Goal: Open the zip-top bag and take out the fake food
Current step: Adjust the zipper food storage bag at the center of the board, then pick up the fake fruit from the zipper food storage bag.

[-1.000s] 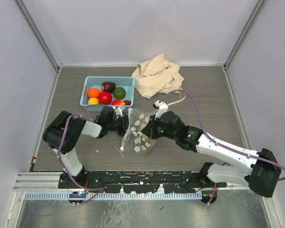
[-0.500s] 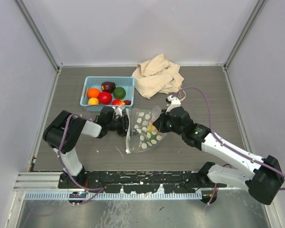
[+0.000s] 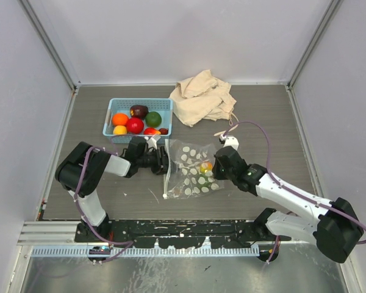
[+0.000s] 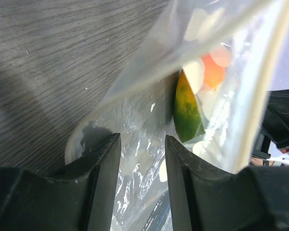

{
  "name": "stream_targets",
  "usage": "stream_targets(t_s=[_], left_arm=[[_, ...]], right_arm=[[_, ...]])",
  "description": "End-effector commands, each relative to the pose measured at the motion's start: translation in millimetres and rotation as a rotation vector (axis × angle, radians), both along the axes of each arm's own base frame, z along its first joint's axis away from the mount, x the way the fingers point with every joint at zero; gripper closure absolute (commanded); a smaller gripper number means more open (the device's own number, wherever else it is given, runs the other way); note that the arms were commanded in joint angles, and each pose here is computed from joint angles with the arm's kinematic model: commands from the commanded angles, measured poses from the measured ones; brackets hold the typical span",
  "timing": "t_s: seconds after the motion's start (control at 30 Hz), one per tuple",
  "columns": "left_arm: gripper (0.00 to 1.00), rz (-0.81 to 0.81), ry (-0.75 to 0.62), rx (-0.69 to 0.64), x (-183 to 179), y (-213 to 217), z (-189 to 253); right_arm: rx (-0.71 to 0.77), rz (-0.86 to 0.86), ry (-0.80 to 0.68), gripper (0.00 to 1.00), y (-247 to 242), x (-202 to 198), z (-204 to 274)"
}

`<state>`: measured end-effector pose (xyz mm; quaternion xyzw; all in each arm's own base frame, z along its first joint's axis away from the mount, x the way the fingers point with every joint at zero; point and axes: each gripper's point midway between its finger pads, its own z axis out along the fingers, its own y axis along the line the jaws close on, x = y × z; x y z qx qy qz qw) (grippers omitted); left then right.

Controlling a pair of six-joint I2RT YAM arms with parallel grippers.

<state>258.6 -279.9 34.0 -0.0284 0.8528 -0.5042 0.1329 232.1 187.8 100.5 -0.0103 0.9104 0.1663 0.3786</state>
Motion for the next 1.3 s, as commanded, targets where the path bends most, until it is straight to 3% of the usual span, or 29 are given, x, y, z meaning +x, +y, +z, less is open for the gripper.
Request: stream_targets(t_s=[0.0, 0.17, 0.2, 0.33, 0.53, 0.6, 0.7, 0.73, 0.93, 1.27], left_arm=[[0.55, 0.011, -0.03, -0.01, 5, 0, 3], [0.5, 0.01, -0.044, -0.023, 5, 0, 11], [0.5, 0.009, -0.045, -0.022, 4, 0, 11], [0.5, 0.006, -0.047, -0.026, 4, 0, 13], [0.5, 0.003, -0.051, -0.029, 3, 0, 15], [0.5, 0.0, -0.049, -0.03, 2, 0, 15], [0.5, -0.003, -0.048, -0.029, 1, 0, 14], [0.5, -0.004, -0.049, -0.03, 0, 1, 15], [0.5, -0.026, -0.056, -0.041, -1, -2, 17], [0.42, -0.069, -0.049, -0.048, -12, -7, 16]], right_arm=[[-0.067, -0.057, 0.0, 0.9, -16, 1, -4], [-0.035, -0.023, -0.089, 0.54, -13, 6, 34], [-0.029, -0.027, -0.12, 0.5, -15, 7, 45], [-0.068, -0.056, -0.187, 0.49, -31, 9, 74], [-0.025, 0.1, -0.197, 0.55, -4, 6, 70], [-0.065, 0.122, -0.131, 0.66, 2, 7, 45], [-0.127, 0.095, -0.052, 0.9, -2, 8, 15], [-0.154, 0.075, -0.033, 0.94, -6, 8, 8], [-0.265, 0.08, 0.081, 0.97, -14, 3, -33], [-0.11, 0.248, 0.128, 0.95, 35, -2, -63]])
